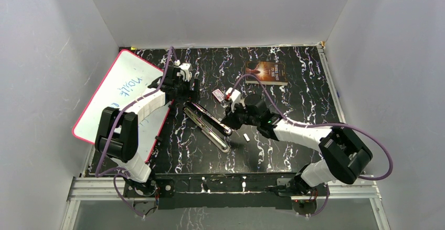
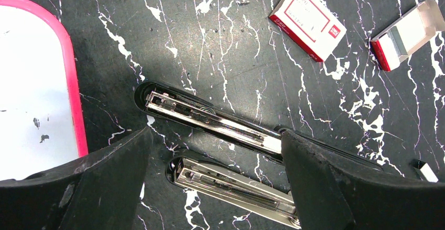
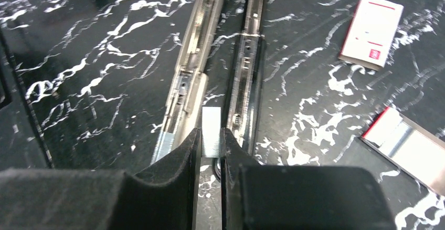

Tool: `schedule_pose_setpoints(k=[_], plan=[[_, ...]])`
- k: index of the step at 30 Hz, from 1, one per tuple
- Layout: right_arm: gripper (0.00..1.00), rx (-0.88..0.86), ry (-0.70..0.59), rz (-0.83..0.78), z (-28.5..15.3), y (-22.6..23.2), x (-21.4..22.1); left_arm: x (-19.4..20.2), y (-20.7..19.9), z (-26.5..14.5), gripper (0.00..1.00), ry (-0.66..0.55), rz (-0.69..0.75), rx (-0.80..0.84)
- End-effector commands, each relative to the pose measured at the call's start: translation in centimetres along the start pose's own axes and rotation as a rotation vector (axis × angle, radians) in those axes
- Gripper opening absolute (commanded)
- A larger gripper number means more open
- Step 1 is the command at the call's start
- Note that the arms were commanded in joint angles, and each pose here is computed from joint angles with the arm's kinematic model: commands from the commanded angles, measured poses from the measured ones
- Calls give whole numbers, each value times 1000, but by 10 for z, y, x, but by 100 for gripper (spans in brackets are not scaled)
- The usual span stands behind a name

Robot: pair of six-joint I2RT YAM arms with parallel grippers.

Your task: Load the staples into the stapler

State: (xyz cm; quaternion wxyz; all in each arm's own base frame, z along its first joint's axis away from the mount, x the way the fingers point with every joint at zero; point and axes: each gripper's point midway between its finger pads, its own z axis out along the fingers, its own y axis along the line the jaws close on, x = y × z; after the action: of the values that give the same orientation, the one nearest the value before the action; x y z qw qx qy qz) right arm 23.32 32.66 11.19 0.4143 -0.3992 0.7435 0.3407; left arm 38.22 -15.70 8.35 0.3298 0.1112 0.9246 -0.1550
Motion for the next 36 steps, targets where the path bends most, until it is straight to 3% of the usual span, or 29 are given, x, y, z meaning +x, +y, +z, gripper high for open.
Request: schedule_pose_setpoints(k=[1, 5, 12, 24, 36], plan=[[0, 192, -48, 26, 0, -34, -18, -18, -2, -10, 91, -40, 14, 3], [0, 321, -57, 29, 5, -74, -18, -17, -4, -10, 92, -39, 14, 9], [0, 320, -68, -39, 37, -92, -10, -18, -3, -10, 91, -39, 13, 6], [17, 394, -39, -86, 58, -117, 21, -16, -3, -8, 91, -34, 11, 9], [43, 387, -5, -35, 56, -113, 54, -16, -3, -8, 91, -32, 12, 7]])
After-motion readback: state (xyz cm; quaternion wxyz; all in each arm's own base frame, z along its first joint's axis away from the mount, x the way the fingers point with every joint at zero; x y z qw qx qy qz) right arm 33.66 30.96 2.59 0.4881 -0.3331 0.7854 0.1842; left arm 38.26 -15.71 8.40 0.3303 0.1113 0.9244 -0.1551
